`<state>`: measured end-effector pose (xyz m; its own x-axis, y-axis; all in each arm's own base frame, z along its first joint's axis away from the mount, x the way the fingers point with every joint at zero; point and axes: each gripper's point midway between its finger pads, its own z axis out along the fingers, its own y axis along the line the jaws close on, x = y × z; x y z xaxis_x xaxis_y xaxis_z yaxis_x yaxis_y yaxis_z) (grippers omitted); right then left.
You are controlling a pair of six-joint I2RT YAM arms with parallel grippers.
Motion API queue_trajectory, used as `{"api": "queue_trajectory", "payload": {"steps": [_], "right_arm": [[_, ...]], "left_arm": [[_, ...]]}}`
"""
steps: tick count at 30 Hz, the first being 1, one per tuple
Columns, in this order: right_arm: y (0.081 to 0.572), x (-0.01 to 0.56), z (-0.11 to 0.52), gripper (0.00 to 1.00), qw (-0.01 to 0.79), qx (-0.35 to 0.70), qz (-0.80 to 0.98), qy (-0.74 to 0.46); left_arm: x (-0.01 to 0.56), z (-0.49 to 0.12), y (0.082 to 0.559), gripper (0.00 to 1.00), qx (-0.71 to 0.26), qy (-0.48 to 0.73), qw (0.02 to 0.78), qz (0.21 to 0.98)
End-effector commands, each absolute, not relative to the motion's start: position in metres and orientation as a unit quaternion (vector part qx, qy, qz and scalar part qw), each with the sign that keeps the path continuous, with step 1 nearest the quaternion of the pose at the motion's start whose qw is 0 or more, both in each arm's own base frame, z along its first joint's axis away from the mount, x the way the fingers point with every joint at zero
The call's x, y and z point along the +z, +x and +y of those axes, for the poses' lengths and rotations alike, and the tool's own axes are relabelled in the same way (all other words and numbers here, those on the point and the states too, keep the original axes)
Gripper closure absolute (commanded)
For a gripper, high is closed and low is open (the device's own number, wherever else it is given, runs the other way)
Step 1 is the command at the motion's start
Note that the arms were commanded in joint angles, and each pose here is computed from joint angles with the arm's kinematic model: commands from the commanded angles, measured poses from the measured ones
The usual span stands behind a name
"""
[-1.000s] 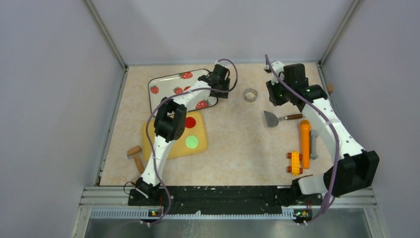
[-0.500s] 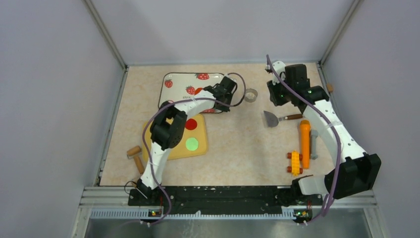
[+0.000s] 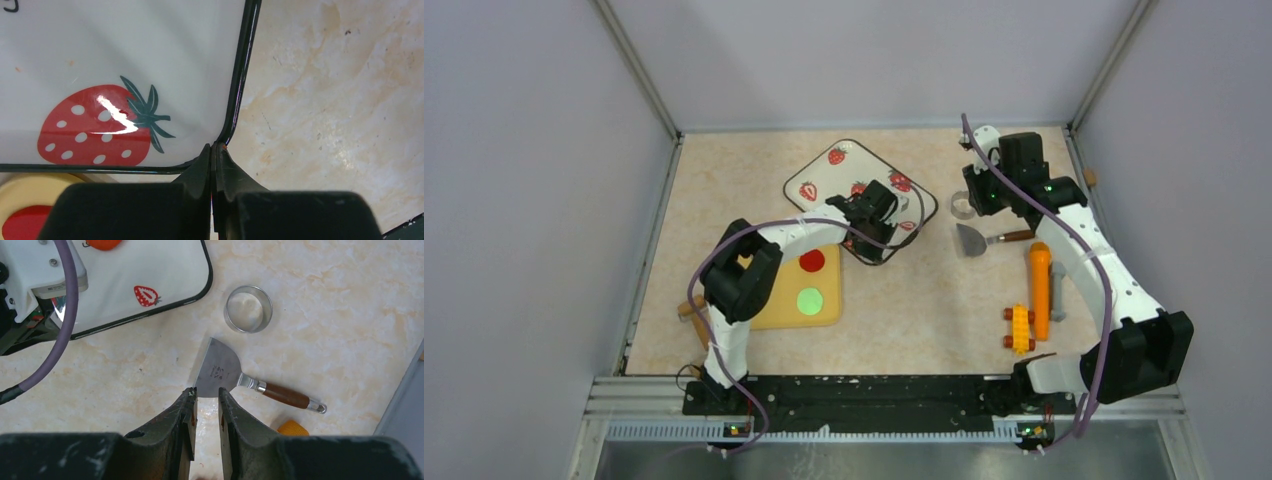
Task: Roll out the dumpling wrappers from the dough
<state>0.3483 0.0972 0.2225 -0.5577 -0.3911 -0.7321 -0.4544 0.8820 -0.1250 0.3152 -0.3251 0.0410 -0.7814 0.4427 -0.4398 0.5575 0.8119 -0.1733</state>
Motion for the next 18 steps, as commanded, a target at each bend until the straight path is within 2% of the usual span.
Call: {"api": "queue_trajectory", "payload": {"steps": [1, 5, 12, 18], "right_arm": [[0.352, 0.241, 0.093, 0.76, 0.437, 0.032, 0.868, -0.236], [0.352, 0.24, 0.092, 0.76, 0.437, 0.029, 0.867, -0.237], [0.356, 0.236, 0.093, 0.76, 0.433, 0.029, 0.868, -0.24], [0.357, 0.228, 0.096, 0.76, 0.423, 0.036, 0.872, -0.243]], "left_arm": [[0.024, -0.304, 0.275, 1.0, -0.141, 0.307, 0.126, 0.933], [0.027, -0.294, 0.259, 1.0, -0.149, 0.336, 0.122, 0.922], [0.024, -0.284, 0.211, 1.0, -0.175, 0.476, 0.117, 0.854], [0.029, -0.279, 0.192, 1.0, -0.194, 0.493, 0.098, 0.842]]}}
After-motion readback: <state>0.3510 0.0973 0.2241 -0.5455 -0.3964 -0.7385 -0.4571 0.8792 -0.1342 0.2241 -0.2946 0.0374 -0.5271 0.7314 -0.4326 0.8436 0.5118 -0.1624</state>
